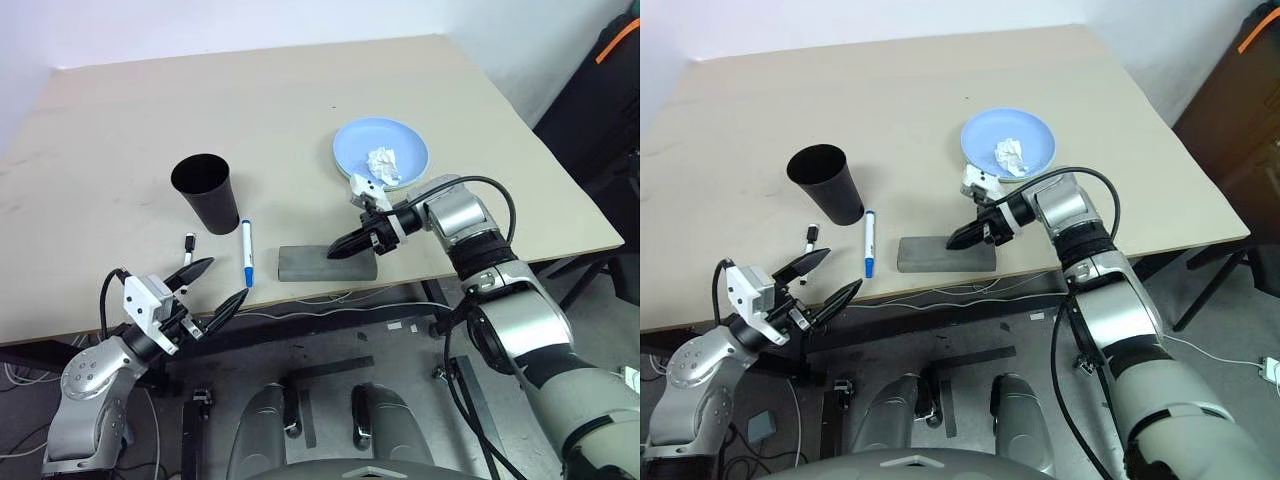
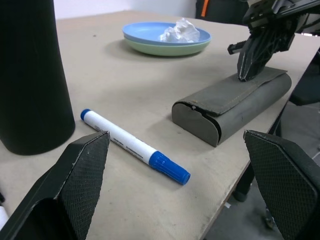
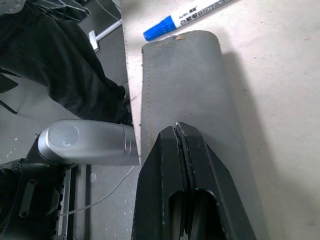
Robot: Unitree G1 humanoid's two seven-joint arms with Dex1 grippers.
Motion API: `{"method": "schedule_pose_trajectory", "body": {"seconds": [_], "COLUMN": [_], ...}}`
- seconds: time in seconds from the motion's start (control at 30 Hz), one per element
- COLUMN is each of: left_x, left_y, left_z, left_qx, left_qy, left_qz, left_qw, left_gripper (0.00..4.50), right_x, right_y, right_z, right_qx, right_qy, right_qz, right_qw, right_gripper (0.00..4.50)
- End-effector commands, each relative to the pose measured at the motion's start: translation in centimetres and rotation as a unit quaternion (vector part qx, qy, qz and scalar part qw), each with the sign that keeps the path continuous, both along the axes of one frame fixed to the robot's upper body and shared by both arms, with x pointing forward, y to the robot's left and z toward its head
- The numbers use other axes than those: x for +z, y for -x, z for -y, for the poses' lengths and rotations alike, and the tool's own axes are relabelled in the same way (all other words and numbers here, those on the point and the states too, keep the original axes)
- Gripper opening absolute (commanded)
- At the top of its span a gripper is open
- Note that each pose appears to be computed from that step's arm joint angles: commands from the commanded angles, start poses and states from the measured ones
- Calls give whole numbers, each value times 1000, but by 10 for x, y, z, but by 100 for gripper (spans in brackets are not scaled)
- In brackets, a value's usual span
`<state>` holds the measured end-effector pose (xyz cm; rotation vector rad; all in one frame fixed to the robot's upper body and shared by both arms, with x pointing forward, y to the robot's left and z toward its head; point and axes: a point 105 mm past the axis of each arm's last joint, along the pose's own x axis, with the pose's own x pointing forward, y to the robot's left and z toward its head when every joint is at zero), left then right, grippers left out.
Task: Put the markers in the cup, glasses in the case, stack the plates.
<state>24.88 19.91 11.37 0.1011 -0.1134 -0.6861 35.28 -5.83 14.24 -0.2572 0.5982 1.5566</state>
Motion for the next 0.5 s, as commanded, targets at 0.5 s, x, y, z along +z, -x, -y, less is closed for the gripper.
{"method": "schedule_pose_trajectory", "body": {"seconds": [0.5], "left_x": [33], "left_y": [5], "left_z": [-21], "left_qx": [63], "left_qy": [38], "left_qz": [-7], "left_qw": [997], "left_gripper": [450], "right_x": [26], "right_y": [12], "right_z": [-14], "right_qx": [12], "right_qy": [-77], "right_qz": [61], "right_qw": [995], "right_gripper": [2]}}
